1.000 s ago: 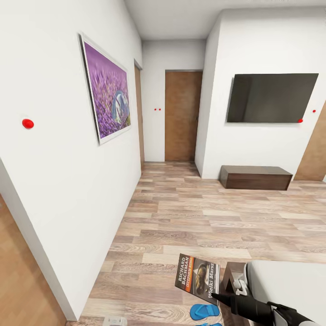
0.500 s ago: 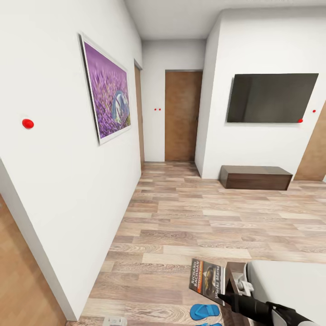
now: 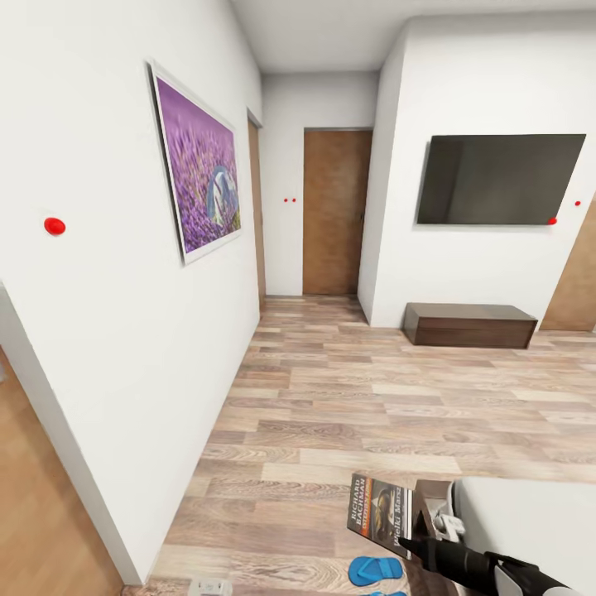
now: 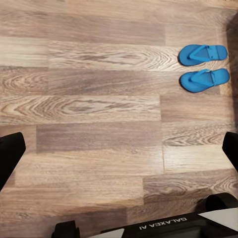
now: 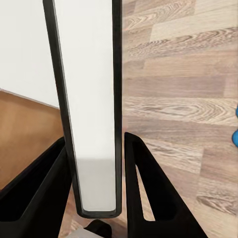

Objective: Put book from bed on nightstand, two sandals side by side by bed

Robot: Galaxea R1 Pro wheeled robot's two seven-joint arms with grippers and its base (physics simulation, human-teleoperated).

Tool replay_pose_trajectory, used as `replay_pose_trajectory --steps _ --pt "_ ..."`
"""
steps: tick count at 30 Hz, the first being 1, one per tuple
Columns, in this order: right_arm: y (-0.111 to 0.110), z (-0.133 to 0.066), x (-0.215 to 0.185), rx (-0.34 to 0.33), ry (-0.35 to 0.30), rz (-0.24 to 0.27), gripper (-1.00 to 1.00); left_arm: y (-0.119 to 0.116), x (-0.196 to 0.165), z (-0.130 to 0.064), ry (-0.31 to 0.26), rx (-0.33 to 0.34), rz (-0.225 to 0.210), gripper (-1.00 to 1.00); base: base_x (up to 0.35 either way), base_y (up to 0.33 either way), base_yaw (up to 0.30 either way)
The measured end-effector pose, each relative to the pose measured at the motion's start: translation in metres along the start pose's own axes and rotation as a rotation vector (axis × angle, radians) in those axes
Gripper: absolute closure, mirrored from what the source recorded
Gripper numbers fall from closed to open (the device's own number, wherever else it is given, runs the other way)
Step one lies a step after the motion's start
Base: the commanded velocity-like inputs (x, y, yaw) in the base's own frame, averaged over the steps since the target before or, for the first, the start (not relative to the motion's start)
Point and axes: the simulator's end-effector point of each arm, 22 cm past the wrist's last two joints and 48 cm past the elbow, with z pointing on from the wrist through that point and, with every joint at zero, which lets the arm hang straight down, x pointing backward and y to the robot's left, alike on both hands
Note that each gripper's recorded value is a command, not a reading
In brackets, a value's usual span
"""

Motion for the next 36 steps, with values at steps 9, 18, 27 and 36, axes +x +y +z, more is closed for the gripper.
replay_pose_trajectory --steps 9,18,27,36 --pt "0.0003 -0.0001 -0.0004 0.000 0.000 -0.002 1.00 0.0000 -0.0005 -0.0002 -0.001 0.000 0.000 -1.00 0.000 0.000 0.256" --pt "0.0002 -0.0006 -0.0004 0.001 -0.001 -0.002 1.00 -0.0002 -0.0005 -0.0005 -0.001 0.000 0.001 -1.00 0.216 0.000 0.023" --pt "0.0002 -0.0005 -0.0002 0.001 0.000 -0.002 1.00 -0.0001 -0.0003 -0.0005 -0.001 0.000 0.000 -1.00 0.310 0.106 0.000" --pt "0.0001 -0.0004 0.0002 0.001 0.001 -0.004 1.00 -0.0002 -0.0006 -0.0004 -0.001 0.000 0.001 -1.00 0.243 0.192 0.000"
